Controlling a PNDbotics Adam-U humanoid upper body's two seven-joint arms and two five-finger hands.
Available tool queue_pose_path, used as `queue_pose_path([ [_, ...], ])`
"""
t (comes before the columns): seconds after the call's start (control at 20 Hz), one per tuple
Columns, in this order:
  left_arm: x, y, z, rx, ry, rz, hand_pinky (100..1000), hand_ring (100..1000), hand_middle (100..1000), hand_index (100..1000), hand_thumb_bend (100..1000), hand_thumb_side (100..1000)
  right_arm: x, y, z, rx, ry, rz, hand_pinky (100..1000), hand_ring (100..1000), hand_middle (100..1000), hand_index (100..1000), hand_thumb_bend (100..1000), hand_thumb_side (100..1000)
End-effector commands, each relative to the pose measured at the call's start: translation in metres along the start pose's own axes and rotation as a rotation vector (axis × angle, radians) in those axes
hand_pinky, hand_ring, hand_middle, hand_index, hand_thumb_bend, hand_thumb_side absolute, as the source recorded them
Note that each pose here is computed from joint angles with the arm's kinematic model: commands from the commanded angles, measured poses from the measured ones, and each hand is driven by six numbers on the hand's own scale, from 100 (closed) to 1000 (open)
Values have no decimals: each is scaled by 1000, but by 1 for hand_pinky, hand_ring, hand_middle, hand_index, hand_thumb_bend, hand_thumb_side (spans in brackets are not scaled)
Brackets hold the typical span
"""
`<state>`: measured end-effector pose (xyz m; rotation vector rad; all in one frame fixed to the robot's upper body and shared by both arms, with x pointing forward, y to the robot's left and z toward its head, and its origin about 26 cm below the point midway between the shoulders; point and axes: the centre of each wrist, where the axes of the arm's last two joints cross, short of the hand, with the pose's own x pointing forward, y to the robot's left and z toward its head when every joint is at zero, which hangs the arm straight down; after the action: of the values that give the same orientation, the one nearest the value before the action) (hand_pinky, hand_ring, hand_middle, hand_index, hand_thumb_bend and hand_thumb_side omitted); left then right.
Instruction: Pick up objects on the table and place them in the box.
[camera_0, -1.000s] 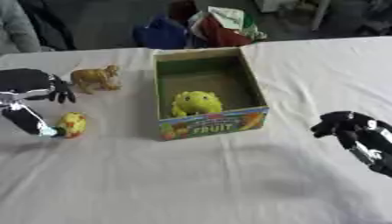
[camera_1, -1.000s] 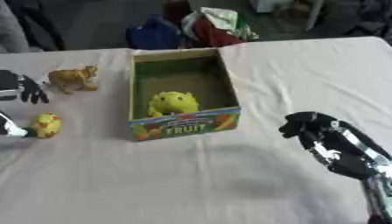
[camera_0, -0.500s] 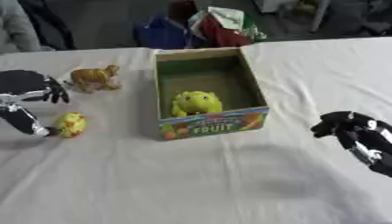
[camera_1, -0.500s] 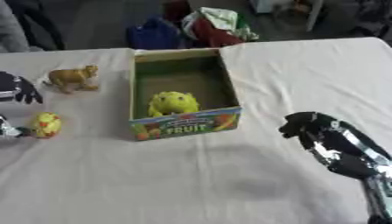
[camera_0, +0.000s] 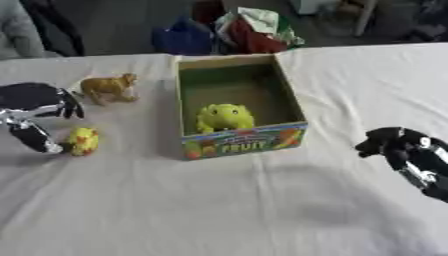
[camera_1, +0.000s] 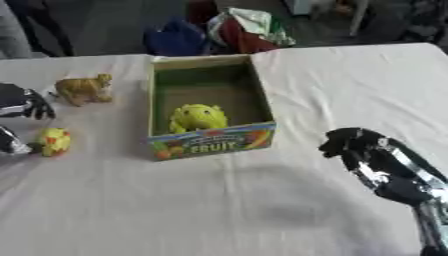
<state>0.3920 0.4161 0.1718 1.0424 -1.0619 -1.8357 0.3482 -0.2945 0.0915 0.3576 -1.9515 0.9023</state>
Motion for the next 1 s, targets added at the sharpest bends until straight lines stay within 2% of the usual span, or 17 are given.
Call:
queue_pose_path([
  [0.05,-6,8,2,31,21,-20,661,560,538,756,437,251,4,-6,1,0,2,24,743,766,660,824,100,489],
  [0.25,-3,4,-3,19,6,-9,642,511,487,686,404,238,4,-6,1,1,2,23,743,766,660,824,100,490],
  [0.4,-2,5,-5,37,-5,-7,615,452,410,586,380,210,4,-6,1,1,4,22,743,766,660,824,100,490],
  [0.45,-2,6,-4,51,-9,-6,598,420,360,525,357,182,4,-6,1,2,4,22,743,765,660,824,100,490],
  [0.6,0,11,-3,101,-21,2,587,405,305,465,316,158,4,-6,1,2,5,23,743,765,660,825,100,490],
  [0.65,1,14,-2,120,-28,6,582,398,282,438,299,147,4,-6,1,2,5,23,743,765,660,824,100,489],
  [0.8,4,28,1,178,-59,17,579,393,276,432,268,148,4,-6,1,3,6,23,743,765,660,825,100,490],
  [1.0,12,61,7,274,-111,13,579,392,276,435,239,125,4,-6,2,4,8,23,743,765,660,825,100,490],
])
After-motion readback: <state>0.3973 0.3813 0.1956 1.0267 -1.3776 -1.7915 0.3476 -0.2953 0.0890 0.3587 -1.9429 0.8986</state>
